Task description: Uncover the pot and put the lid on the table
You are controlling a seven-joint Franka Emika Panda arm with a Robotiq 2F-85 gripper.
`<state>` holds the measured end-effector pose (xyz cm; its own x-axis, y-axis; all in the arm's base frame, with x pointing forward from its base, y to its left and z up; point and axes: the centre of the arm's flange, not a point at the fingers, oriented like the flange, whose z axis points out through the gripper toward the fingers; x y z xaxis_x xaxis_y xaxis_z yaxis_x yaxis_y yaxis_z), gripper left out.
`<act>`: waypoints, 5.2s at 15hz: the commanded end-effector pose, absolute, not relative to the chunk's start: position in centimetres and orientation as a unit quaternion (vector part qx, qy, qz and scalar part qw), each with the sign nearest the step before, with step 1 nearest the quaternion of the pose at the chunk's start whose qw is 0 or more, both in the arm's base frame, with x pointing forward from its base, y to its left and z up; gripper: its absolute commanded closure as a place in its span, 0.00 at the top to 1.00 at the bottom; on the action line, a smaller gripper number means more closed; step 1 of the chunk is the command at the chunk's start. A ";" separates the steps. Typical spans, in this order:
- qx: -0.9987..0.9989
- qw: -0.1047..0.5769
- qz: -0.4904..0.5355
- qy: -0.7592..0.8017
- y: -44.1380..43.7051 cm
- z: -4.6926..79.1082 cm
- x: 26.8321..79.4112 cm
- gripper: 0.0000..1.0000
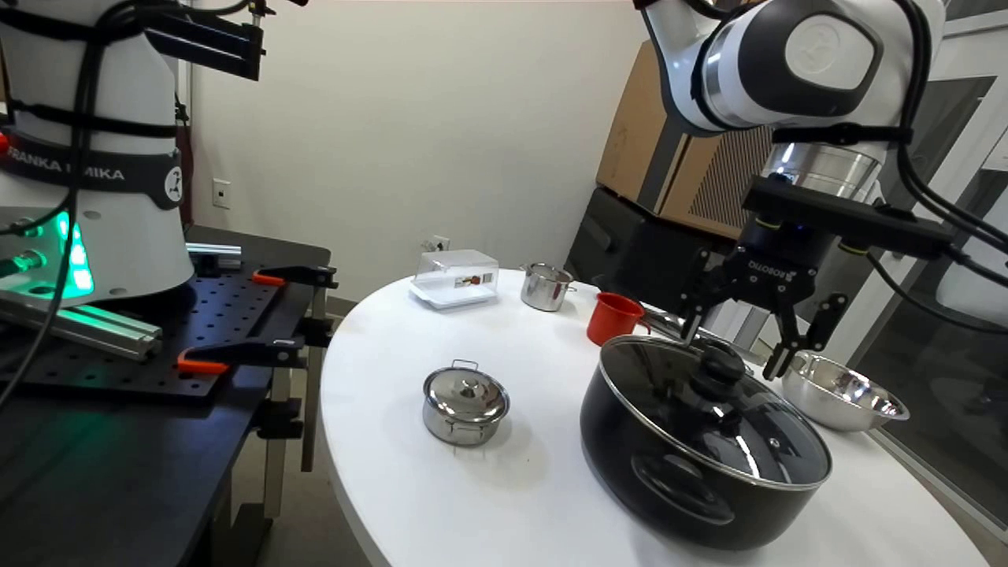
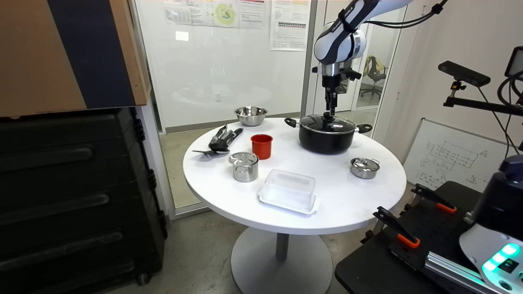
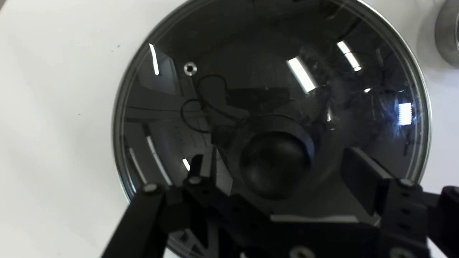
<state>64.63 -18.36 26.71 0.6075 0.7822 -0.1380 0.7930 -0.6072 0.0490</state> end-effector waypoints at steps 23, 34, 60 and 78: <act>0.857 0.047 0.000 0.513 -16.8 34.6 62.2 0.25; 0.746 0.032 -0.060 0.662 -6.0 31.5 56.6 0.25; 0.732 0.058 -0.034 0.678 2.4 21.4 55.7 0.25; 0.724 0.075 -0.057 0.683 4.2 15.7 55.0 0.25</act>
